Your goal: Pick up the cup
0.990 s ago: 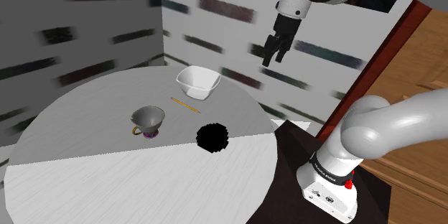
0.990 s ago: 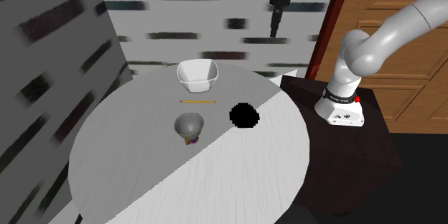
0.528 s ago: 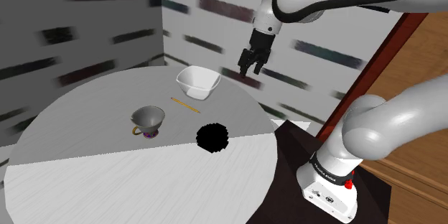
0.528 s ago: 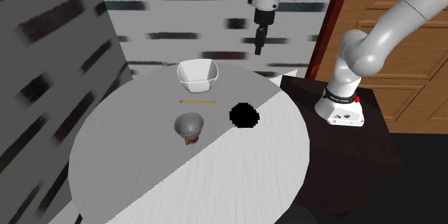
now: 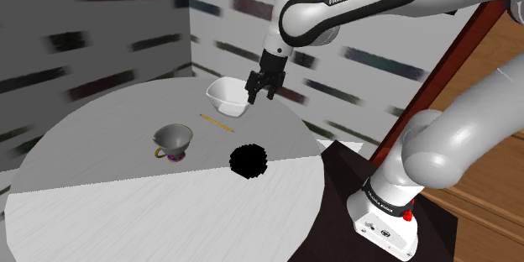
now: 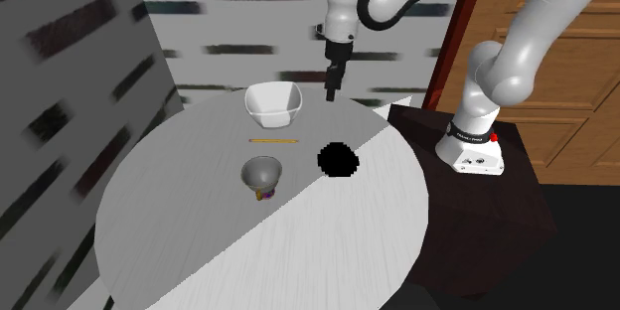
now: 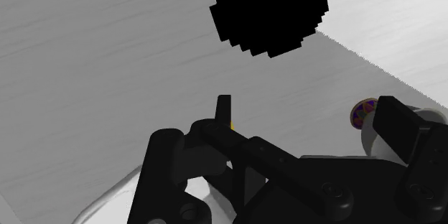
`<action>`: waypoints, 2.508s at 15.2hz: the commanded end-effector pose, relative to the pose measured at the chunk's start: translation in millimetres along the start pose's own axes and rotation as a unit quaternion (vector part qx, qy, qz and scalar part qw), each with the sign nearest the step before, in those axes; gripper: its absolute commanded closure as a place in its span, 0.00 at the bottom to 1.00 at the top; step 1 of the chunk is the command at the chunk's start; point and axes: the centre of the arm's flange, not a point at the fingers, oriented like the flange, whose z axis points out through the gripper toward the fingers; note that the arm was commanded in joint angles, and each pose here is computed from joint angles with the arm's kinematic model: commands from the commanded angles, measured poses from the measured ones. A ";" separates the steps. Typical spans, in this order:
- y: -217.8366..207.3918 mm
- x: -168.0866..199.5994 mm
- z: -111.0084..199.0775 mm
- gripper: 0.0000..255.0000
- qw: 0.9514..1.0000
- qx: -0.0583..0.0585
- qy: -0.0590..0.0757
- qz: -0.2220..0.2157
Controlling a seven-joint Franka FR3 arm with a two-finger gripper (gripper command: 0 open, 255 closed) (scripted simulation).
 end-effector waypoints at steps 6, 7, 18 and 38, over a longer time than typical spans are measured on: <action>-43.9 44.1 60.4 0.00 1.000 0.025 0.003 0.001; -50.7 50.7 68.7 0.00 1.000 0.029 0.003 0.002; -129.0 123.5 156.1 0.00 0.998 0.067 0.007 0.003; -132.8 132.3 206.8 1.00 0.997 0.072 0.008 0.003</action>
